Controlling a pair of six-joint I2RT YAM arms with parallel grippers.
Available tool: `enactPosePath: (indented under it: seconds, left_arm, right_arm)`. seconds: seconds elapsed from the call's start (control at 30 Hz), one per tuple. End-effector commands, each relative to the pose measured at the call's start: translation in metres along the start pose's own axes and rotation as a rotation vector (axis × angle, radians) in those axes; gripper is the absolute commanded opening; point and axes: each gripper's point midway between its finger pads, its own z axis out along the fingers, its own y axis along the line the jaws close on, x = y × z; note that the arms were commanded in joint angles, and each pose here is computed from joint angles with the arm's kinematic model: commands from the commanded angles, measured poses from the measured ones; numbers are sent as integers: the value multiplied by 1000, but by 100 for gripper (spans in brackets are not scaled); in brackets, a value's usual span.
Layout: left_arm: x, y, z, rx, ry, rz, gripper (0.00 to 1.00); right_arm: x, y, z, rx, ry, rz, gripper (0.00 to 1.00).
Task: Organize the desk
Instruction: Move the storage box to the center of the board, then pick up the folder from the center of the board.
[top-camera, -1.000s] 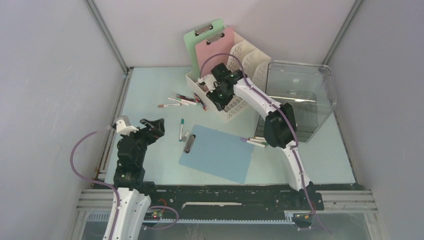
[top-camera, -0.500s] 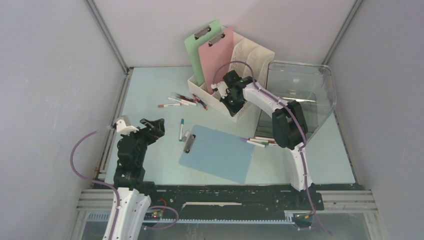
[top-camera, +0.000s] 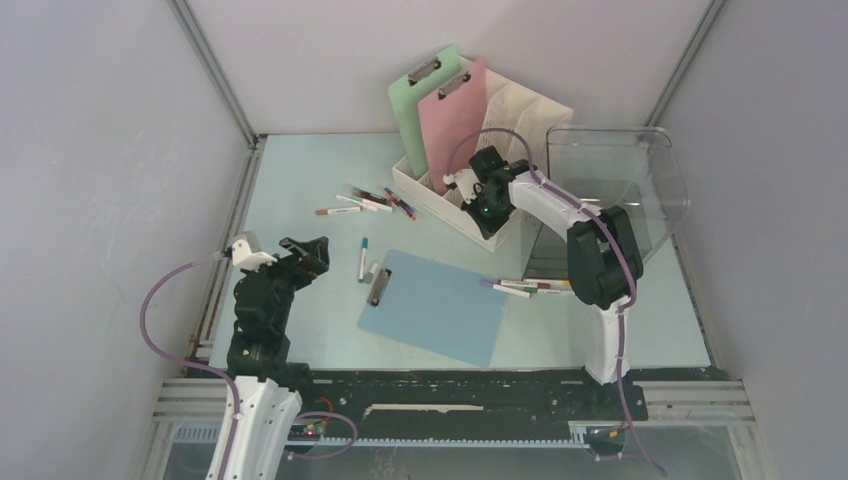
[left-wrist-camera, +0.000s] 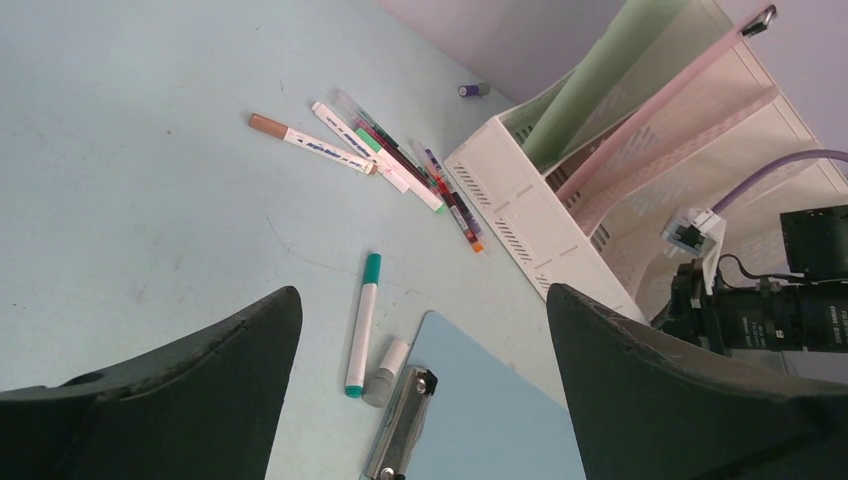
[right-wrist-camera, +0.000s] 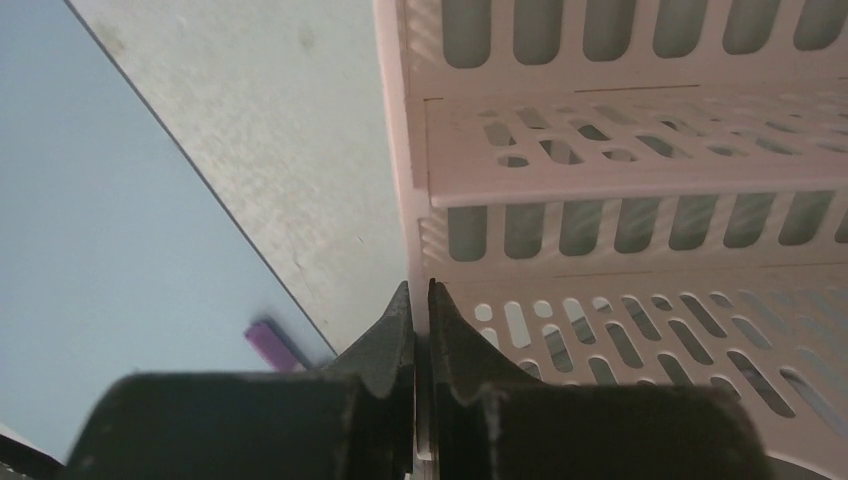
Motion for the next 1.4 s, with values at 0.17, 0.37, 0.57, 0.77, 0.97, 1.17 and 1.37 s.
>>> enactPosePath:
  seconds: [0.17,0.37,0.57,0.77,0.97,1.17,1.37]
  left_arm:
    - [-4,-11,-1,53,-14,-17,99]
    - [-3,-12,0,60,-11,-20,99]
    - [-1,-15,2,81,-4,-18,99]
    - [11,-24,7,135,64,-18,99]
    - [26,-42,10,224,175,-29,99]
    - [39,-47,18,222,235,-5,99]
    - [44,-62,39,200,292,62,99]
  right_arm:
    - [37,-55,-38,112,-11,111,0]
    - [55,-64,-38,113,9,117,0]
    - [57,-63,-39,82,4,109,12]
    - [41,-50,-48,56,-42,41,53]
    - [12,-28,-74,75,-118,-72,76]
    - [-5,2,-102,30,-194,-138,91]
    - [-8,36,-132,-106,-289,-172,94]
